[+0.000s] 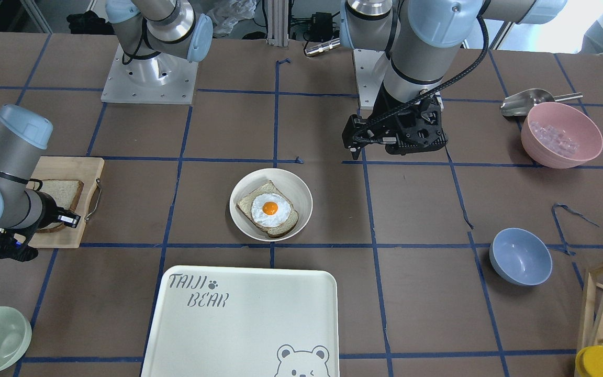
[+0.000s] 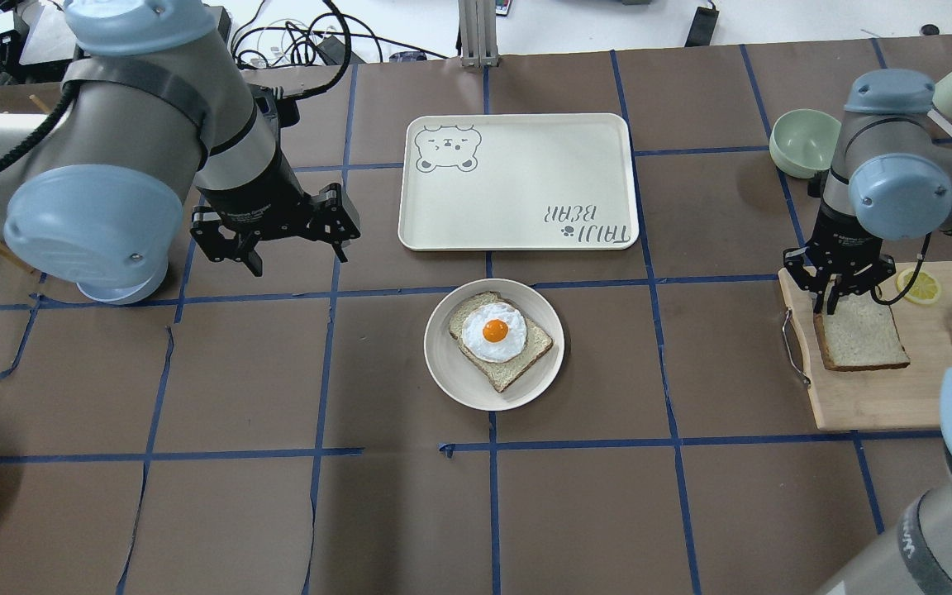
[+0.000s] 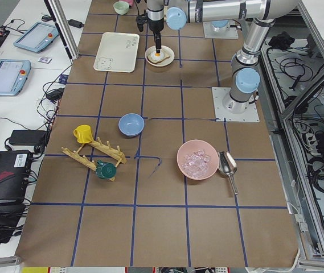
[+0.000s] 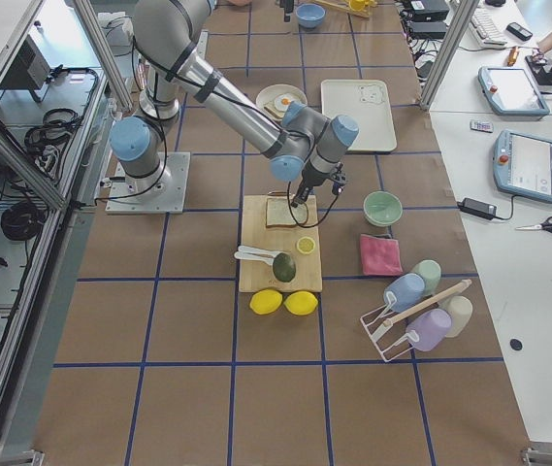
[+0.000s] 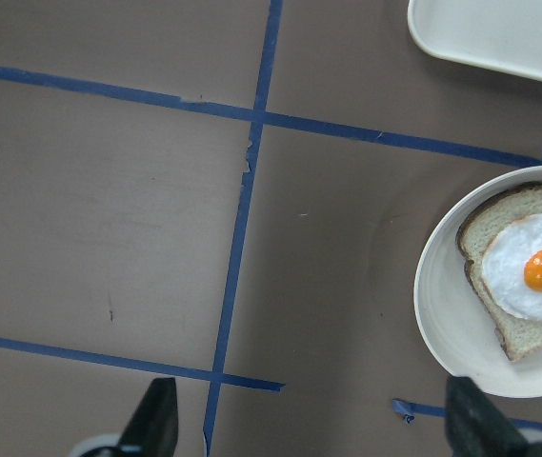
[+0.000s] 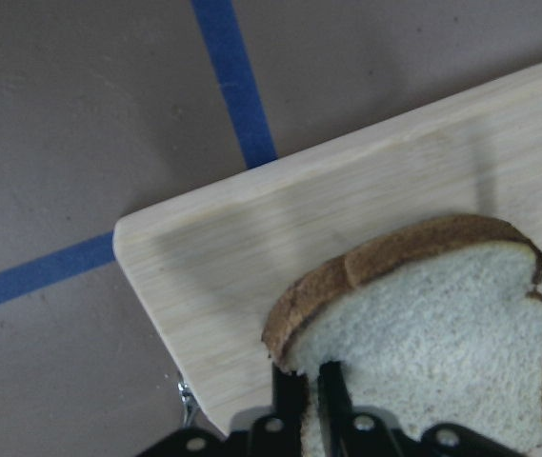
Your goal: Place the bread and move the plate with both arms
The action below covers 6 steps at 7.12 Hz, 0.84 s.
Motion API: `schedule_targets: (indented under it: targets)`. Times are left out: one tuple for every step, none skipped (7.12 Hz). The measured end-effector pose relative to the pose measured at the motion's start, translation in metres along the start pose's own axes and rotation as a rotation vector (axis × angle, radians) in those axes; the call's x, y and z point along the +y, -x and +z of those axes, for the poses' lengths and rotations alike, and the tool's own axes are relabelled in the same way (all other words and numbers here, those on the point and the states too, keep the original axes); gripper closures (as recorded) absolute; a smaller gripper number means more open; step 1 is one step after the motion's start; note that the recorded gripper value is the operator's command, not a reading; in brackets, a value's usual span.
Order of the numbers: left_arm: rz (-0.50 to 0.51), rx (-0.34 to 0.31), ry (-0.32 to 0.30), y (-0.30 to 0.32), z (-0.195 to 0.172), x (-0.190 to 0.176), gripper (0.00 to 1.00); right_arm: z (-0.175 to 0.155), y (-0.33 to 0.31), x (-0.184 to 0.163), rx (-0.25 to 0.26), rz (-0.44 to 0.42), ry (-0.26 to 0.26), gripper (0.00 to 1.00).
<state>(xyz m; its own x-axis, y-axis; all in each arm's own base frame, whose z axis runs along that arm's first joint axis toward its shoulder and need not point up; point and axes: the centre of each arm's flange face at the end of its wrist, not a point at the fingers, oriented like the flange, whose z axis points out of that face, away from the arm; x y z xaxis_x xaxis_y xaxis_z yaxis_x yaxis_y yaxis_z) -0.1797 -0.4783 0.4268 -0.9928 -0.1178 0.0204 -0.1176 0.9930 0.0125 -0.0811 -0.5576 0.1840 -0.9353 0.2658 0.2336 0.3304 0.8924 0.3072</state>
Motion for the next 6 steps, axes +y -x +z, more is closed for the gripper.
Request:
schedule_targets:
  targets:
    - [0.038,0.030,-0.032,-0.003,-0.024,-0.001,0.00,-0.002,-0.001,0.001,-0.001,0.000,-0.002,1.00]
    - [0.064,0.048,-0.061,-0.005,-0.045,0.001,0.00,-0.007,-0.002,0.002,0.000,0.001,-0.007,1.00]
    - [0.073,0.052,-0.080,-0.005,-0.057,0.003,0.00,-0.016,-0.003,0.008,0.000,0.000,-0.009,1.00]
    - [0.072,0.051,-0.088,-0.005,-0.062,0.005,0.00,-0.029,-0.003,0.018,-0.003,-0.004,-0.011,1.00]
    - [0.070,0.049,-0.091,-0.004,-0.064,0.007,0.00,-0.045,0.000,0.028,-0.009,-0.013,-0.013,1.00]
    - [0.070,0.032,-0.082,-0.001,-0.066,0.011,0.00,-0.064,0.005,0.037,-0.009,-0.029,-0.012,1.00]
